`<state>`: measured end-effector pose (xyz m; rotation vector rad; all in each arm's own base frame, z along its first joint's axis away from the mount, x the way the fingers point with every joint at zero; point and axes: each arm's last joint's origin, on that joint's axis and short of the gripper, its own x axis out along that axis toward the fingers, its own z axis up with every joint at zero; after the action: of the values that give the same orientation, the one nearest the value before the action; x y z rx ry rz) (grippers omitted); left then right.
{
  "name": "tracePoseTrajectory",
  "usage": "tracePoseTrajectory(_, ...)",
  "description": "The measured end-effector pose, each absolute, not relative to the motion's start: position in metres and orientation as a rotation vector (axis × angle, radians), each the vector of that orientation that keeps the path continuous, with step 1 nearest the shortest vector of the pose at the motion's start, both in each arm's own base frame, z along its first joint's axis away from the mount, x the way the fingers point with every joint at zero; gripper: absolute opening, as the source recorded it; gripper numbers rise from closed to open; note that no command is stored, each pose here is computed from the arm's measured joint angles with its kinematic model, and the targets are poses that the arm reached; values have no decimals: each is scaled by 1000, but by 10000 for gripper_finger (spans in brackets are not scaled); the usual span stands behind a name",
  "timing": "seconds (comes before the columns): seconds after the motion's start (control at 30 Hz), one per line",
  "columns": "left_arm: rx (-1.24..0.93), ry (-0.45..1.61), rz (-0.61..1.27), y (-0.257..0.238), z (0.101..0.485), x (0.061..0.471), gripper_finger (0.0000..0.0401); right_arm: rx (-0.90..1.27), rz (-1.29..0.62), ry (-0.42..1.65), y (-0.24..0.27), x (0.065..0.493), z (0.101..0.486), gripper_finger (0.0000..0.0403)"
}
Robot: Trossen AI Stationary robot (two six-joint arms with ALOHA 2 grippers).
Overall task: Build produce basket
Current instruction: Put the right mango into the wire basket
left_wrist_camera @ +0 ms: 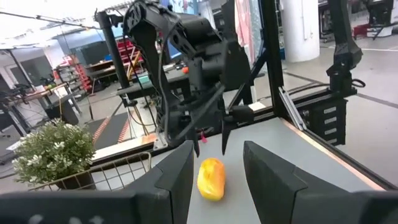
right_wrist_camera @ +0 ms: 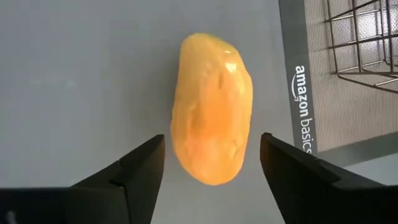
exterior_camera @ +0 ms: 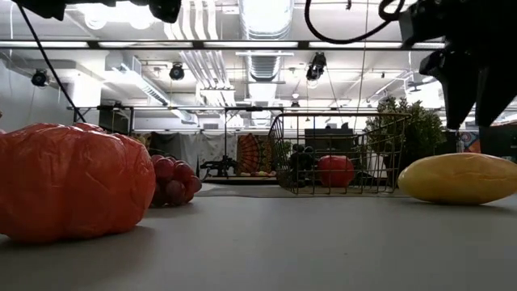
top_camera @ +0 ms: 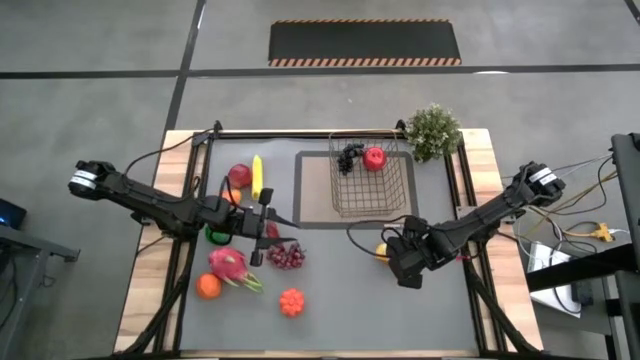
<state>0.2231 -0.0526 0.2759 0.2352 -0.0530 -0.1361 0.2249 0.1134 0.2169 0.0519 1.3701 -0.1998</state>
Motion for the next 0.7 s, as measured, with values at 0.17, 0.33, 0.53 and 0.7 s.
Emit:
tracePoseTrajectory(0.17,236,-55,-133,-52,276,223,123,35,-212,1348,113,223,205,251)
tracePoseTrajectory(0.33,247,-57,-126,-52,277,223,123,15,-234,1308,110,221,189,251)
tracePoseTrajectory(0.53,241,-62,-125,-52,278,223,123,90,-231,1268,108,220,173,251)
tracePoseTrajectory(0.7,237,-61,-125,-52,277,223,123,108,-241,1267,107,218,168,252)
